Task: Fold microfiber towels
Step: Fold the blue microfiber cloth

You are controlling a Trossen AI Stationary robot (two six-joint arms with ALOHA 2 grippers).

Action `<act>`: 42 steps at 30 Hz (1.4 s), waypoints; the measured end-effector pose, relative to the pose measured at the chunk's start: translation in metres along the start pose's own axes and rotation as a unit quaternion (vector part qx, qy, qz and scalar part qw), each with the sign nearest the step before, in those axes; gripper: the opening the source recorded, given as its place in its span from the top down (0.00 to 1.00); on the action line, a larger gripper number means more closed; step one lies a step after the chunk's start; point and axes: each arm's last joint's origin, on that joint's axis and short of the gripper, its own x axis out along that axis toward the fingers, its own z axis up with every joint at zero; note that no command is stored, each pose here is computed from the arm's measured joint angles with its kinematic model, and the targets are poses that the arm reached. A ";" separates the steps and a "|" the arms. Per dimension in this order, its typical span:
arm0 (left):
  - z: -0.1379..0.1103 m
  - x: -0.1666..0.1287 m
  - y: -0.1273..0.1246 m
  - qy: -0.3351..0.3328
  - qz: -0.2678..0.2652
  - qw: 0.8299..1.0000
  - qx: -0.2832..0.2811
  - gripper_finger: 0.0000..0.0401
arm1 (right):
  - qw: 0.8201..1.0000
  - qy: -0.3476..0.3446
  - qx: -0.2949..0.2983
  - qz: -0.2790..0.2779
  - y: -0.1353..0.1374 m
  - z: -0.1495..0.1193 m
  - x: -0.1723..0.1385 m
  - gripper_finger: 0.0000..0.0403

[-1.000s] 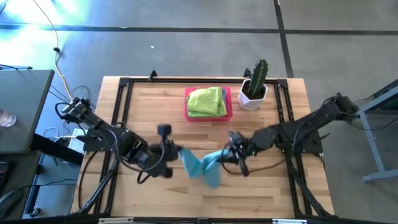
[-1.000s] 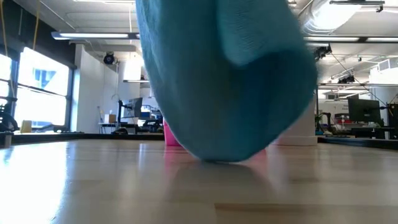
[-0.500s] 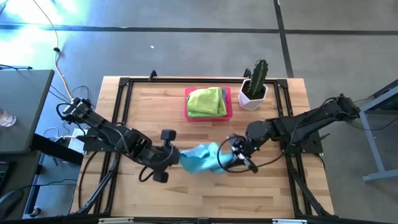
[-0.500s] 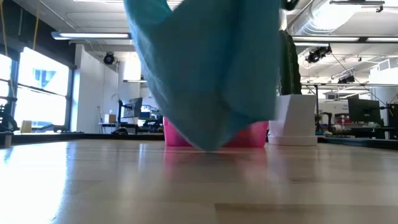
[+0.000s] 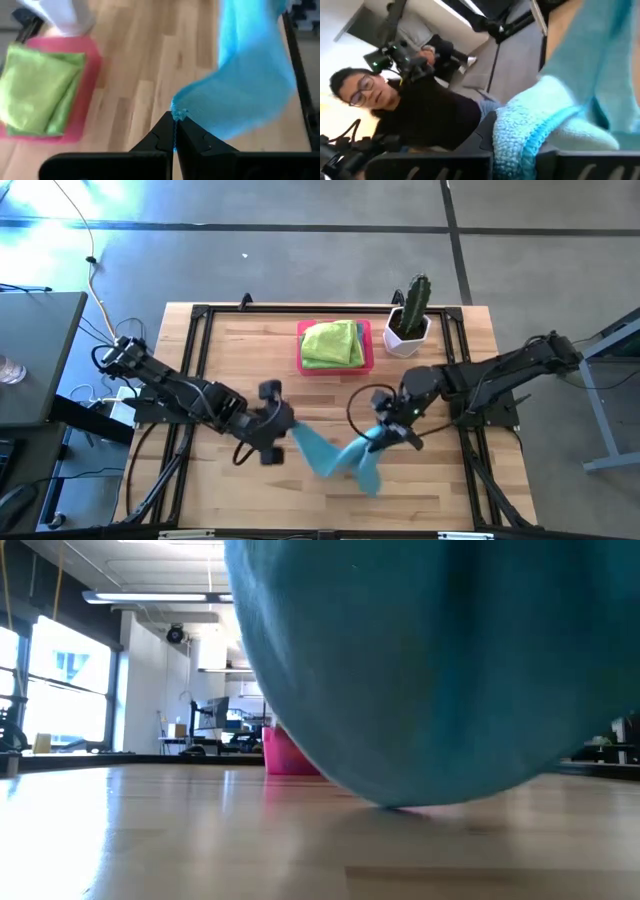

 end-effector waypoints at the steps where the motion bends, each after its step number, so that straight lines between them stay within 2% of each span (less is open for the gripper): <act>1: 0.001 0.000 0.000 -0.002 -0.002 1.000 -0.023 1.00 | 1.000 0.001 -0.003 0.009 0.004 0.001 0.000 1.00; 3: 0.003 0.000 -0.005 0.011 -0.078 0.996 -0.038 1.00 | 0.998 0.034 -0.011 0.054 0.016 0.000 0.002 1.00; 6: 0.009 -0.004 -0.016 0.004 -0.208 0.978 -0.008 1.00 | 0.989 0.073 -0.055 0.116 0.032 0.000 0.002 1.00; 8: 0.016 -0.005 -0.019 -0.029 -0.239 0.971 -0.001 1.00 | 0.984 0.074 -0.086 0.135 0.040 0.004 -0.003 1.00; 10: 0.022 -0.008 -0.014 -0.073 -0.200 0.977 -0.004 1.00 | 0.983 0.062 -0.109 0.134 0.048 0.011 -0.009 1.00; 12: 0.028 -0.013 -0.006 -0.123 -0.105 0.987 -0.017 1.00 | 0.984 0.041 -0.126 0.118 0.056 0.019 -0.014 1.00; 14: 0.028 -0.017 0.000 -0.154 -0.001 0.987 -0.034 1.00 | 0.985 0.015 -0.140 0.101 0.065 0.027 -0.019 1.00; 15: 0.029 -0.018 -0.001 -0.163 0.013 0.985 -0.050 1.00 | 0.984 0.006 -0.146 0.099 0.071 0.031 -0.021 1.00; 16: 0.030 -0.019 -0.004 -0.170 -0.003 0.983 -0.069 1.00 | 0.984 0.000 -0.152 0.097 0.077 0.034 -0.024 1.00; 18: 0.035 -0.021 -0.012 -0.171 -0.109 0.976 -0.078 1.00 | 0.984 -0.003 -0.155 0.089 0.089 0.038 -0.030 1.00; 20: 0.040 -0.025 -0.017 -0.176 -0.219 0.958 -0.057 1.00 | 0.986 0.008 -0.149 0.077 0.101 0.039 -0.037 1.00; 22: 0.047 -0.030 -0.018 -0.199 -0.278 0.938 -0.055 1.00 | 0.987 0.021 -0.148 0.064 0.112 0.041 -0.046 1.00; 24: 0.052 -0.039 -0.010 -0.232 -0.266 0.934 -0.061 1.00 | 0.989 0.041 -0.142 0.025 0.119 0.040 -0.057 1.00; 27: 0.056 -0.054 0.008 -0.288 -0.153 0.941 -0.086 1.00 | 0.987 0.048 -0.126 -0.091 0.126 0.037 -0.076 1.00; 28: 0.055 -0.058 0.012 -0.293 -0.126 0.942 -0.104 1.00 | 0.984 0.032 -0.110 -0.138 0.127 0.037 -0.081 1.00; 29: 0.055 -0.061 0.014 -0.294 -0.122 0.939 -0.128 1.00 | 0.980 0.007 -0.088 -0.177 0.129 0.037 -0.085 1.00; 30: 0.055 -0.063 0.014 -0.293 -0.141 0.935 -0.144 1.00 | 0.978 -0.009 -0.073 -0.197 0.130 0.037 -0.086 1.00; 32: 0.053 -0.067 0.011 -0.275 -0.221 0.927 -0.125 1.00 | 0.976 0.000 -0.094 -0.197 0.132 0.035 -0.085 1.00; 34: 0.052 -0.069 0.008 -0.262 -0.278 0.920 -0.090 1.00 | 0.968 0.037 -0.169 -0.183 0.133 0.031 -0.084 1.00; 35: 0.053 -0.068 0.010 -0.266 -0.269 0.922 -0.082 1.00 | 0.957 0.050 -0.209 -0.194 0.132 0.029 -0.087 1.00; 37: 0.055 -0.066 0.020 -0.289 -0.186 0.935 -0.087 1.00 | 0.924 0.021 -0.263 -0.276 0.128 0.030 -0.094 1.00; 38: 0.056 -0.067 0.026 -0.302 -0.128 0.939 -0.099 1.00 | 0.907 -0.011 -0.265 -0.326 0.127 0.033 -0.097 1.00; 39: 0.057 -0.067 0.031 -0.311 -0.083 0.939 -0.122 1.00 | 0.902 -0.039 -0.242 -0.356 0.125 0.035 -0.099 1.00; 40: 0.058 -0.068 0.033 -0.314 -0.063 0.935 -0.152 1.00 | 0.909 -0.053 -0.211 -0.355 0.125 0.036 -0.098 1.00; 41: 0.058 -0.067 0.034 -0.312 -0.075 0.931 -0.175 1.00 | 0.924 -0.039 -0.198 -0.324 0.126 0.035 -0.096 1.00; 42: 0.058 -0.067 0.031 -0.303 -0.119 0.929 -0.178 1.00 | 0.942 -0.011 -0.195 -0.272 0.129 0.033 -0.093 1.00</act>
